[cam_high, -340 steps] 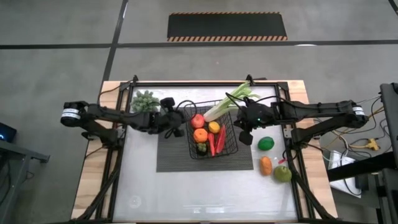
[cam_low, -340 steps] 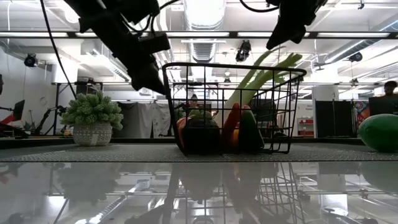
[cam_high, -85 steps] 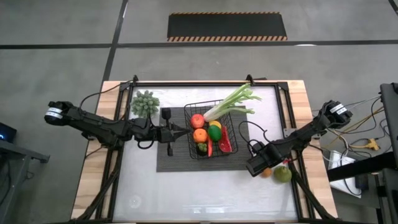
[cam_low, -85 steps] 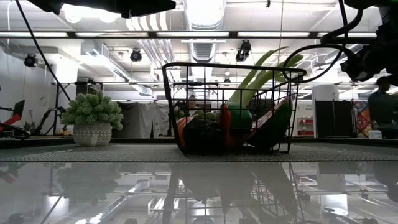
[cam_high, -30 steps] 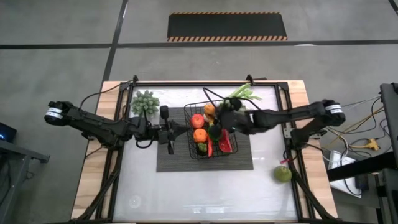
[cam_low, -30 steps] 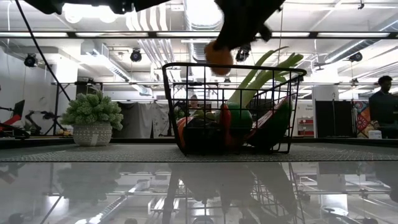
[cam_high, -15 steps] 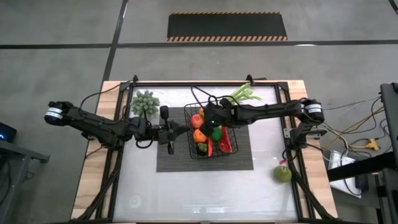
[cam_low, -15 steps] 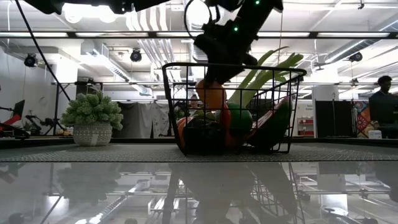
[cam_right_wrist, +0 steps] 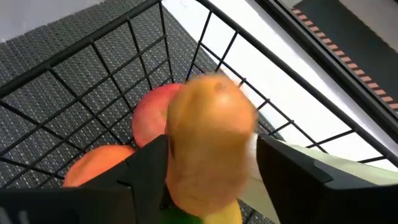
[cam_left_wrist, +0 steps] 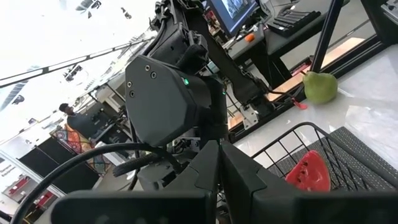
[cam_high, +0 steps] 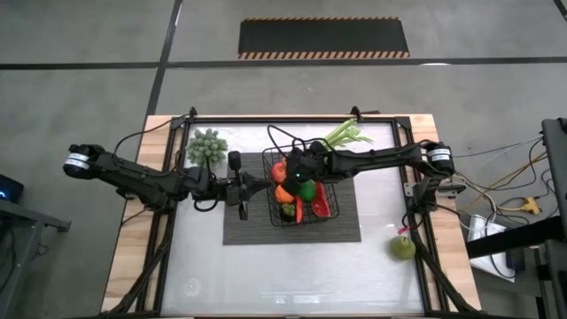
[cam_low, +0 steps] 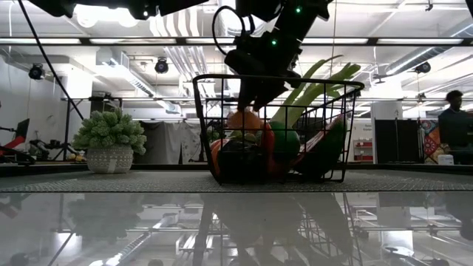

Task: Build produce basket
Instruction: Put the potato into the wire basket, then put the pear into the wire basket

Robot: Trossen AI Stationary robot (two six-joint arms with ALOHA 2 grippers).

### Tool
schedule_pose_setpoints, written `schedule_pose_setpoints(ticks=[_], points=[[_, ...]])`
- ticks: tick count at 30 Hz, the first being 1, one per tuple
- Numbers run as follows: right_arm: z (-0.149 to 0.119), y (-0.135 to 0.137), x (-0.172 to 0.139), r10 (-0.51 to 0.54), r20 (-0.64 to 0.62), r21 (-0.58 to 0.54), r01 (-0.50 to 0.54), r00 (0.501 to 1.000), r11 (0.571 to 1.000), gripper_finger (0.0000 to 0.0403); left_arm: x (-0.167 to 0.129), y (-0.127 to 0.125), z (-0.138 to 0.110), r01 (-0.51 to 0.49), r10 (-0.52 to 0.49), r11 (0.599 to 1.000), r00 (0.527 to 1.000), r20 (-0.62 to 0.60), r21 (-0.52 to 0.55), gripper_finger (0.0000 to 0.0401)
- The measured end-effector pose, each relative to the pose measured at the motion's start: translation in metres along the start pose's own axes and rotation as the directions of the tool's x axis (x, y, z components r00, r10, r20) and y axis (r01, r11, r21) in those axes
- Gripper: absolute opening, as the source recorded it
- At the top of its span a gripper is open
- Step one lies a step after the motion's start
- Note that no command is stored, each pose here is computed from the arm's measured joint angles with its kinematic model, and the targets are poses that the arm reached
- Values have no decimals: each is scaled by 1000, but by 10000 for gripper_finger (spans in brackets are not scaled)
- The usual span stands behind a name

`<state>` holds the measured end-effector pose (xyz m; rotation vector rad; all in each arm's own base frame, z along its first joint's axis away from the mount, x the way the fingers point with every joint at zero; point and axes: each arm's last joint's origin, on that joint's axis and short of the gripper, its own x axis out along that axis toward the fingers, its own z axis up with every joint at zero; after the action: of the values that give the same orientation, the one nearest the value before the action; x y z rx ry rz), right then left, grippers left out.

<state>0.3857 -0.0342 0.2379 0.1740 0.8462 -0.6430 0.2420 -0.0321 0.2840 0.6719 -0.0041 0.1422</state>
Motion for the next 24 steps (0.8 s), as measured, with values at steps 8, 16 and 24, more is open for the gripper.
schedule_pose_setpoints(ticks=[8, 16, 24], points=[[4, -2, -6, 2, 7, 5, -2, 1000, 1000, 273, 0, 0, 0, 2, -2, 1000, 1000, -3, 0, 0], [13, -3, -17, 0, -1, -20, 0, 1000, 1000, 283, 0, 0, 0, 3, -3, 1000, 1000, -4, -17, 0], [16, -4, -70, 62, 50, -132, -55, 997, 990, 246, 0, -1, -1, 7, -7, 1000, 1000, -10, -20, 0]])
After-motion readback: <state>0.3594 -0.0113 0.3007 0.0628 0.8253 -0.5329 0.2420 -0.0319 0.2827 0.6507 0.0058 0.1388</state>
